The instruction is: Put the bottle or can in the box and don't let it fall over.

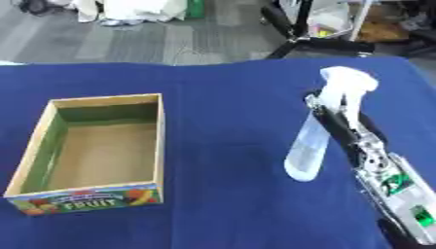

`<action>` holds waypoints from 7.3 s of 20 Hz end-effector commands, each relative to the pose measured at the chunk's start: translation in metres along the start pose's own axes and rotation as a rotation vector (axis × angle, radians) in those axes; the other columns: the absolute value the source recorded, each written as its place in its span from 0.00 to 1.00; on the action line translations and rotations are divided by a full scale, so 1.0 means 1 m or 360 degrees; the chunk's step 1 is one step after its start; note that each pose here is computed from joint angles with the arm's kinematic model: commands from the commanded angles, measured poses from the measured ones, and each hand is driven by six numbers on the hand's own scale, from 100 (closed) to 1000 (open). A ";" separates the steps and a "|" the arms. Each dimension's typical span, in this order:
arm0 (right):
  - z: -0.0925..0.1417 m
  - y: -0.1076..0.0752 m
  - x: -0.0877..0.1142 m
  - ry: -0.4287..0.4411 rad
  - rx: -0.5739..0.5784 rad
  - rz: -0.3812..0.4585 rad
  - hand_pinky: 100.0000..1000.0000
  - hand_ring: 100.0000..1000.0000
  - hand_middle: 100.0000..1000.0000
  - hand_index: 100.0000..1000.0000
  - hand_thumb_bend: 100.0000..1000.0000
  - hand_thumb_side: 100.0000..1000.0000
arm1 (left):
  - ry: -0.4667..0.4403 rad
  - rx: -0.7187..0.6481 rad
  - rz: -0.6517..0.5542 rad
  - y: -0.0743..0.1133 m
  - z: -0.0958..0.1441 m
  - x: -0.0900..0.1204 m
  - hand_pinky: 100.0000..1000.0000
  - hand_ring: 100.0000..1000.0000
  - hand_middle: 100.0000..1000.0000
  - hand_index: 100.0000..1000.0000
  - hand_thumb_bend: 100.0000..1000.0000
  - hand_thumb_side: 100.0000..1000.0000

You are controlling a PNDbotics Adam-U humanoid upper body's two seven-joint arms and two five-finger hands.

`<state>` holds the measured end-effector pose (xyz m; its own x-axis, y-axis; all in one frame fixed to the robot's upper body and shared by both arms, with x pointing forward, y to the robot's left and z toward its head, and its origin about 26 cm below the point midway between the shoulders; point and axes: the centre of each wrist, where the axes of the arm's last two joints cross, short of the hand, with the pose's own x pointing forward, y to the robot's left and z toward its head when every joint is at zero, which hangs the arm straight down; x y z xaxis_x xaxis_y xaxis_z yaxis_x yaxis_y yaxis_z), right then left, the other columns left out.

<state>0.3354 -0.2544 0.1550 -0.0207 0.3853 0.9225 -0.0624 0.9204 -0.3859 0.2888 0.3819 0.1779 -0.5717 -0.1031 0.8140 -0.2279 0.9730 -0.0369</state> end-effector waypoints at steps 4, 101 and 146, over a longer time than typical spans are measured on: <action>-0.001 -0.003 0.002 0.0001 0.0019 0.0032 1.00 1.00 1.00 1.00 0.00 0.83 | -0.0045 -0.0035 -0.0016 0.001 -0.007 0.009 0.89 1.00 1.00 0.75 0.58 0.52; -0.005 0.002 -0.006 -0.0183 -0.0367 -0.0199 0.66 0.31 0.46 0.06 0.00 0.36 | -0.0036 -0.0078 -0.0021 0.001 -0.006 0.008 0.89 1.00 1.00 0.71 0.52 0.53; -0.075 -0.010 0.161 -0.1023 -0.0332 -0.0107 0.63 0.30 0.42 0.07 0.00 0.41 | -0.0421 0.0048 0.0209 -0.025 -0.034 0.057 0.88 1.00 1.00 0.71 0.54 0.49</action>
<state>0.4072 -0.1965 0.2959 -0.5798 0.2618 0.7716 0.0910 0.9619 -0.2580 0.2915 0.3602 0.2335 -0.7588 -0.0275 0.6508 -0.1733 0.9716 -0.1610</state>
